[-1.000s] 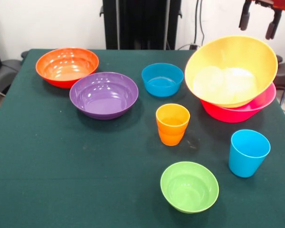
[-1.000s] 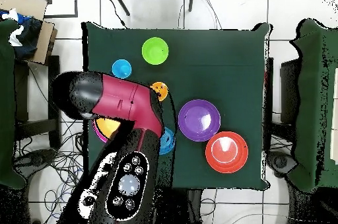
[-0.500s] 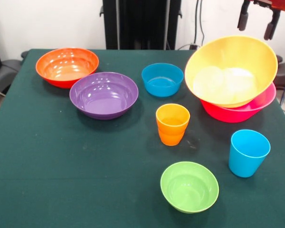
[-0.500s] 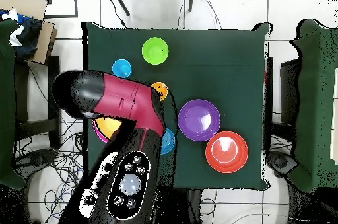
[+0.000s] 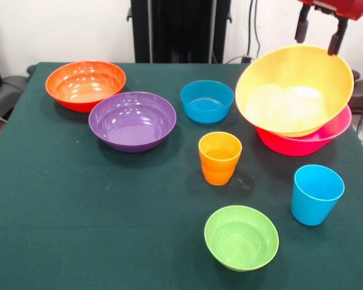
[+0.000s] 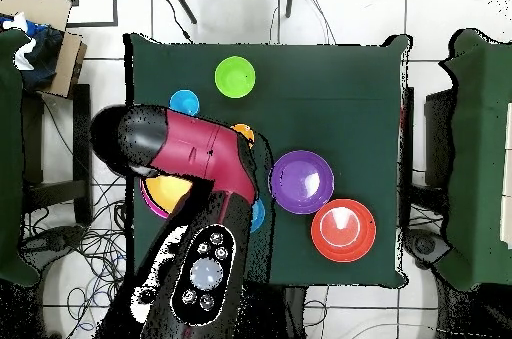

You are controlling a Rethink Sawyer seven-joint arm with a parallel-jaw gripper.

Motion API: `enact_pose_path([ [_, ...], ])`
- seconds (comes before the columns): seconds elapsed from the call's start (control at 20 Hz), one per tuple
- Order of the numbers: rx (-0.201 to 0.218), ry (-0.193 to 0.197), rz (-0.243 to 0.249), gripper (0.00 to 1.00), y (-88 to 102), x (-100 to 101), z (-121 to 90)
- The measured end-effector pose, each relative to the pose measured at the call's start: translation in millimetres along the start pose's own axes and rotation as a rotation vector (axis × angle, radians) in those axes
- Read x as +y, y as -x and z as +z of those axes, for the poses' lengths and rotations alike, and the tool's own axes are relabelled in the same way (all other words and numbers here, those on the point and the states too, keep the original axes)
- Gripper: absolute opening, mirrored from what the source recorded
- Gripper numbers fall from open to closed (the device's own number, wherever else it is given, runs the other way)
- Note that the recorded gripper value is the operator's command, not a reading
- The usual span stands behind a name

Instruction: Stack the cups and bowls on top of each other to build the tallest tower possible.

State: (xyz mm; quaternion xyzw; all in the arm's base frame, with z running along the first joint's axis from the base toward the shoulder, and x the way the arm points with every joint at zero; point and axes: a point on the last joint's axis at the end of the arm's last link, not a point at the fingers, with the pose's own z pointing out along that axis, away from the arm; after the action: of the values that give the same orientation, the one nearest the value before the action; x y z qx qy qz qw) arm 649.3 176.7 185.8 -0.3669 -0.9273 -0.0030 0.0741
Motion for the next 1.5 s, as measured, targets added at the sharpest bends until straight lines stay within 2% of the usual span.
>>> enact_pose_path([
  [0.7, 0.027, -0.043, 0.018, 1.00, 8.5, -9, 35],
  [1.2, -0.007, -0.030, 0.017, 1.00, 13.5, -8, 38],
  [1.5, -0.007, -0.030, 0.017, 1.00, 13.5, -8, 38],
])
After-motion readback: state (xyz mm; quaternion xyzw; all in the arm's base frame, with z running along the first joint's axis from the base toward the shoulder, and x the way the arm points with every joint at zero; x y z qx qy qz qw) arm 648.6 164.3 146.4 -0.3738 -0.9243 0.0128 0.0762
